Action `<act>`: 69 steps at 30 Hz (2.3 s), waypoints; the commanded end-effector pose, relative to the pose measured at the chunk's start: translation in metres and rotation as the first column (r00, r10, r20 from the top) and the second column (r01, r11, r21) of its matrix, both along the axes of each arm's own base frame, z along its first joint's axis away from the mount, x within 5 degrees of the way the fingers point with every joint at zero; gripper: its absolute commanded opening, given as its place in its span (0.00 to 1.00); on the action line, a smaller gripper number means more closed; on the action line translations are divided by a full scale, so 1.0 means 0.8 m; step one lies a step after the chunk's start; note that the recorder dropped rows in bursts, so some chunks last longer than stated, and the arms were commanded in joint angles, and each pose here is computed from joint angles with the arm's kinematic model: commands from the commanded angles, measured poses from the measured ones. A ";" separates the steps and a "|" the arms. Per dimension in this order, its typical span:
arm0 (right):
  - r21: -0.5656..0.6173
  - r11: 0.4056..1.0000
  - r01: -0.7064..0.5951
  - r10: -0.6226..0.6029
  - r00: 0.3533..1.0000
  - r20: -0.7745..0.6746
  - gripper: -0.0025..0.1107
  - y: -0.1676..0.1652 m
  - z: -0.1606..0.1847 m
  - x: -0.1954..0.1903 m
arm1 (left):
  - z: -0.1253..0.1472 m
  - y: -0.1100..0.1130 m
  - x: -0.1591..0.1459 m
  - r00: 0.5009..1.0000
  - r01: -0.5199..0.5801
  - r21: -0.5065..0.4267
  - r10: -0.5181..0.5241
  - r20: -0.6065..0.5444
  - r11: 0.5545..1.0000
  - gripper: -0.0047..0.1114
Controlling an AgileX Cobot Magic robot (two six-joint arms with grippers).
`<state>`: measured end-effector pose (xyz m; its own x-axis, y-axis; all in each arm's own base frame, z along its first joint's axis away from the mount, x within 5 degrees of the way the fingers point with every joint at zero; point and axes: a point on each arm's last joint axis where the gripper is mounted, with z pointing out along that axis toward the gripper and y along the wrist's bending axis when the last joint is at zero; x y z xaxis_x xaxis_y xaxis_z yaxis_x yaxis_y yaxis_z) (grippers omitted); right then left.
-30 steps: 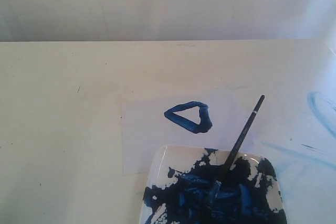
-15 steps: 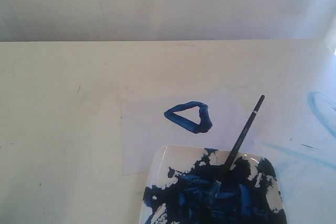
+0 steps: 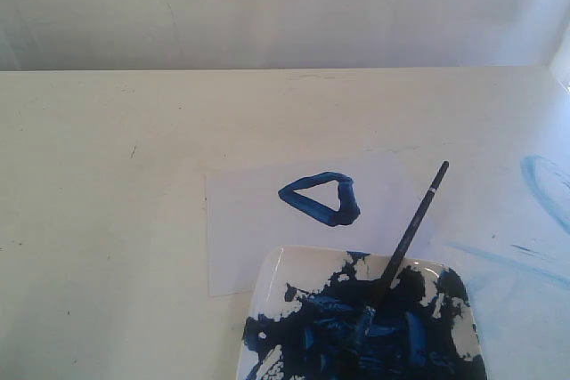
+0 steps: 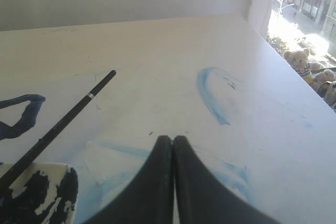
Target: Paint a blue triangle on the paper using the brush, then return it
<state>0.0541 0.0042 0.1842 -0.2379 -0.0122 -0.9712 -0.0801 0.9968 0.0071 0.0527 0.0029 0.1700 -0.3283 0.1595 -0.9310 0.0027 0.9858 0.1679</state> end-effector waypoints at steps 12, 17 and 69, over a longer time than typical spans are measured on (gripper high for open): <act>-0.010 1.000 0.003 -0.003 1.000 0.015 0.02 0.000 0.001 0.000 | -0.001 0.000 0.000 1.000 -0.003 -0.004 0.003 0.007 1.000 0.04; -0.010 1.000 0.003 -0.003 1.000 0.015 0.02 0.000 0.001 0.000 | -0.001 0.000 0.000 1.000 -0.003 -0.004 0.003 0.007 1.000 0.04; -0.010 1.000 0.003 -0.003 1.000 0.015 0.02 0.000 0.001 0.000 | 0.000 -0.002 0.000 1.000 0.000 -0.052 0.000 0.009 0.999 0.04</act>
